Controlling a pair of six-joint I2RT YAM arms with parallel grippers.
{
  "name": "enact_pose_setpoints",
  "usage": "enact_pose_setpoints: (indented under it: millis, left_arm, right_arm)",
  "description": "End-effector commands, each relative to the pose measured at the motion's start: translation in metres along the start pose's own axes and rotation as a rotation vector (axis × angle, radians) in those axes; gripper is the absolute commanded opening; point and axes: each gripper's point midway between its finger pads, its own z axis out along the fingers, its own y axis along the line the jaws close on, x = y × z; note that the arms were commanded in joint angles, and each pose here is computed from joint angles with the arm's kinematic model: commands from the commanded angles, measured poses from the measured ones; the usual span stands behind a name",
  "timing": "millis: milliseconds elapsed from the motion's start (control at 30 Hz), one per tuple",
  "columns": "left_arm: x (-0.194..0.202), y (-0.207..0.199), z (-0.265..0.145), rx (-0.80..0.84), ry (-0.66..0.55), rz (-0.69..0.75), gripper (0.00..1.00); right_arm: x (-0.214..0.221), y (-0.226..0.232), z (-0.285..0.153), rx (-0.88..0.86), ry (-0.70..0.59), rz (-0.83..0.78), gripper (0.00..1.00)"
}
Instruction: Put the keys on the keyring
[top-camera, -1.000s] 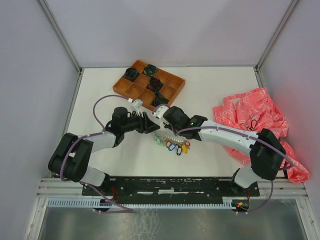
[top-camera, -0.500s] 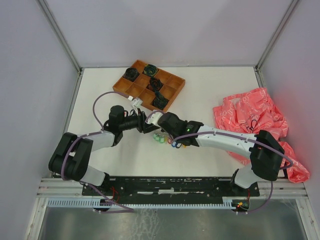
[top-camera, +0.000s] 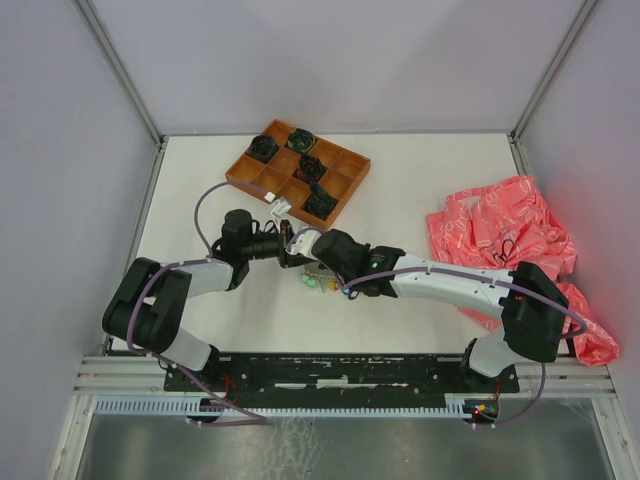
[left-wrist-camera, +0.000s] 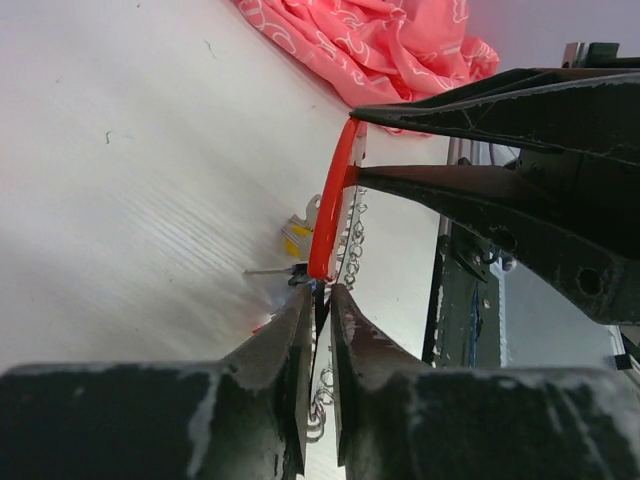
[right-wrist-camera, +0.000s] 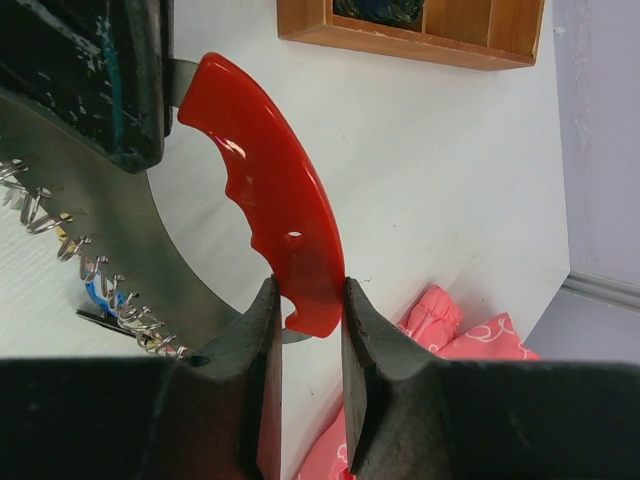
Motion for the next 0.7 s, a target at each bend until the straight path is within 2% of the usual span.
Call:
enact_pose_setpoints:
  millis: [0,33,100,133,233,400,667]
  left_arm:
    - [-0.020,-0.018,0.003,0.090,-0.023,0.126,0.10]
    - [-0.020,-0.019,0.003,0.095,-0.023,0.136,0.04]
    - [-0.024,-0.021,0.002,0.094,-0.032,0.164,0.03]
    - [-0.027,-0.023,0.001,0.093,-0.040,0.184,0.03]
    - [-0.035,-0.025,-0.001,0.077,-0.066,0.236,0.03]
    - [-0.055,-0.036,-0.008,0.045,-0.162,0.328,0.03]
    - [-0.076,-0.050,-0.022,-0.004,-0.286,0.402,0.03]
  right_arm:
    - [-0.028,-0.020,-0.019,0.031,-0.128,0.089,0.03]
    - [-0.029,-0.020,-0.021,0.025,-0.140,0.097,0.05]
    - [-0.031,-0.019,-0.027,0.004,-0.163,0.116,0.12]
    - [-0.031,-0.019,-0.030,-0.003,-0.177,0.128,0.17]
    - [-0.033,-0.023,-0.042,-0.013,-0.223,0.168,0.41]
    - [-0.037,-0.034,-0.071,-0.037,-0.328,0.280,0.64]
    - [-0.044,-0.055,-0.109,-0.021,-0.532,0.539,0.82]
